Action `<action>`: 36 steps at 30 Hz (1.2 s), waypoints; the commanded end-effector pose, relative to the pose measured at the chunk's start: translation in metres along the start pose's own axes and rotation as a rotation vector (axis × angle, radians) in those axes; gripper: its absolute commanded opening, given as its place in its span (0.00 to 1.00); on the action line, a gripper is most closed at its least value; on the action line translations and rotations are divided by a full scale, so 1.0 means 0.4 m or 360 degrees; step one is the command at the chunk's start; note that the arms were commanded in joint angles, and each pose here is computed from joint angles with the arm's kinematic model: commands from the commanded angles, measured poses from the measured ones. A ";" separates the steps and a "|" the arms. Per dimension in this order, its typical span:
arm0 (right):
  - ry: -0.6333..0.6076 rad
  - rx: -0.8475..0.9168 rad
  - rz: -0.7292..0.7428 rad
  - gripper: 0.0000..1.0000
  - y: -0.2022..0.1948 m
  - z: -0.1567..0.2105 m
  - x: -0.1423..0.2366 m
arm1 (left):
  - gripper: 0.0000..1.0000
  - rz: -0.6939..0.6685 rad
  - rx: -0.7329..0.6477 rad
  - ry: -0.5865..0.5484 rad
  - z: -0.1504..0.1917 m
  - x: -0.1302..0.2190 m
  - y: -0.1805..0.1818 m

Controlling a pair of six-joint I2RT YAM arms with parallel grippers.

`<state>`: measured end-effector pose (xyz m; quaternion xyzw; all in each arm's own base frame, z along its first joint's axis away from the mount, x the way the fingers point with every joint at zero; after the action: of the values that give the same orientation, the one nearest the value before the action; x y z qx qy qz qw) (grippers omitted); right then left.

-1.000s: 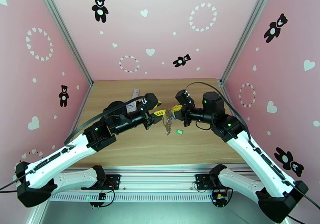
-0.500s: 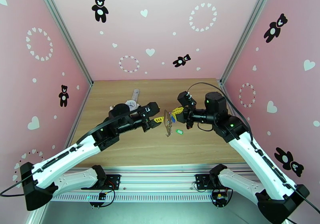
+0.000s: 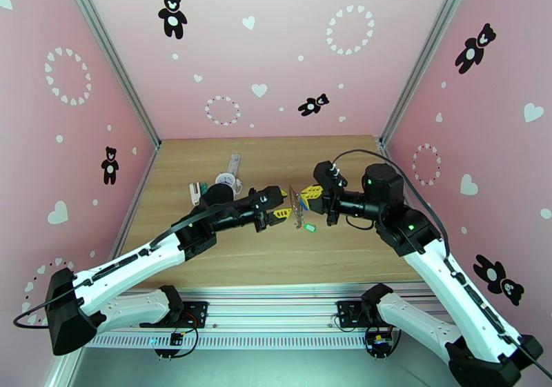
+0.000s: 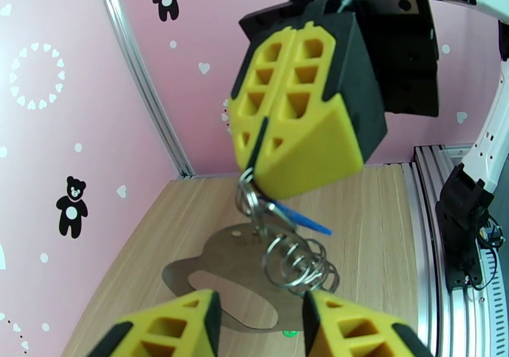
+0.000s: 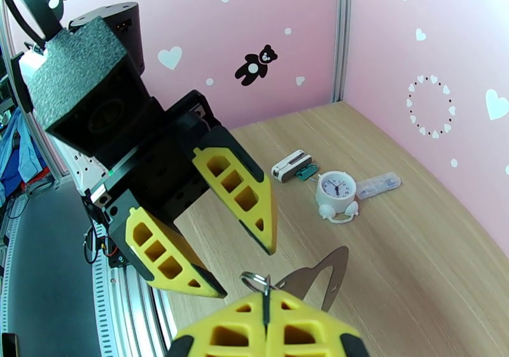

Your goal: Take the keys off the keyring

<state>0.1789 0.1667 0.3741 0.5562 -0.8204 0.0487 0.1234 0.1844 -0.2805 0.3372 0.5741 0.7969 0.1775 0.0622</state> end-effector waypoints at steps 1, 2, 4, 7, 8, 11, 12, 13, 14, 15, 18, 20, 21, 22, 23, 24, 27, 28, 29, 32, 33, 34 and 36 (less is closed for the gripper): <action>-0.0034 0.0081 0.0006 0.00 0.001 -0.006 0.006 | 0.42 0.0023 -0.0102 -0.0087 -0.028 0.003 -0.004; -0.0026 0.0083 0.0000 0.00 0.002 -0.003 0.005 | 0.42 0.0016 -0.0110 -0.0077 -0.033 0.005 -0.001; -0.0018 0.0083 -0.0010 0.00 0.003 0.001 0.004 | 0.44 0.0023 -0.0135 -0.0070 -0.038 0.006 0.000; -0.0016 0.0089 -0.0031 0.00 0.006 0.005 0.003 | 0.46 0.0084 -0.0184 -0.0078 -0.045 0.002 -0.005; -0.0015 0.0090 -0.0038 0.00 0.006 0.006 0.002 | 0.46 0.0069 -0.0181 -0.0068 -0.045 -0.002 0.000; -0.0009 0.0096 -0.0045 0.00 0.008 0.008 0.002 | 0.46 0.0079 -0.0188 -0.0072 -0.055 -0.006 0.004; -0.0007 0.0097 -0.0042 0.00 0.007 0.009 0.001 | 0.47 0.0097 -0.0189 -0.0085 -0.061 -0.006 0.002; -0.0011 0.0100 -0.0042 0.00 0.007 0.008 0.002 | 0.47 0.0113 -0.0194 -0.0098 -0.067 -0.005 0.002; -0.0015 0.0105 -0.0050 0.00 0.009 0.006 0.002 | 0.47 0.0123 -0.0196 -0.0102 -0.070 -0.008 0.002; -0.0015 0.0105 -0.0053 0.00 0.009 0.006 0.002 | 0.47 0.0123 -0.0196 -0.0101 -0.070 -0.010 0.003; -0.0020 0.0109 -0.0053 0.00 0.009 0.004 0.003 | 0.47 0.0149 -0.0200 -0.0078 -0.062 -0.023 0.003; -0.0025 0.0111 -0.0062 0.00 0.011 0.002 0.003 | 0.47 0.0166 -0.0199 -0.0063 -0.058 -0.030 0.005; -0.0024 0.0111 -0.0065 0.00 0.012 0.002 0.004 | 0.46 0.0165 -0.0197 -0.0055 -0.056 -0.034 0.007; -0.0023 0.0111 -0.0065 0.00 0.012 0.003 0.004 | 0.46 0.0166 -0.0194 -0.0049 -0.053 -0.039 0.009; -0.0023 0.0111 -0.0070 0.00 0.012 0.003 0.003 | 0.46 0.0164 -0.0193 -0.0048 -0.053 -0.040 0.013; -0.0022 0.0111 -0.0074 0.00 0.013 0.003 0.003 | 0.46 0.0164 -0.0191 -0.0045 -0.051 -0.043 0.016; -0.0015 0.0116 -0.0088 0.00 0.015 0.007 0.003 | 0.46 0.0213 -0.0176 -0.0042 -0.048 -0.045 0.021; -0.0010 0.0118 -0.0092 0.00 0.015 0.009 0.003 | 0.46 0.0236 -0.0175 -0.0037 -0.050 -0.045 0.021; -0.0007 0.0117 -0.0093 0.00 0.016 0.009 0.003 | 0.46 0.0246 -0.0170 -0.0028 -0.050 -0.047 0.022; -0.0007 0.0127 -0.0107 0.00 0.019 0.008 0.004 | 0.46 0.0323 -0.0157 -0.0016 -0.045 -0.047 0.021; -0.0008 0.0129 -0.0107 0.00 0.019 0.008 0.004 | 0.46 0.0338 -0.0151 -0.0010 -0.045 -0.048 0.021; -0.0003 0.0126 -0.0112 0.00 0.019 0.009 0.004 | 0.46 0.0347 -0.0147 0.0000 -0.043 -0.050 0.022; -0.0005 0.0128 -0.0118 0.00 0.020 0.007 0.004 | 0.45 0.0347 -0.0143 0.0006 -0.041 -0.051 0.025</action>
<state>0.1746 0.1687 0.3693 0.5806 -0.8035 0.0738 0.1087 0.1963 -0.2998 0.3531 0.6358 0.7366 0.2186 0.0732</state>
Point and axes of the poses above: each hand's point on the last joint's axis, 136 mm out from that joint toward the fingers, its own x axis back along the fingers, its own y axis along the line the jaws close on, z = x × y, the point moved 7 cm from there along x, back along the fingers, and after that the axes turned 3 degrees about -x, right-handed, at the moved point
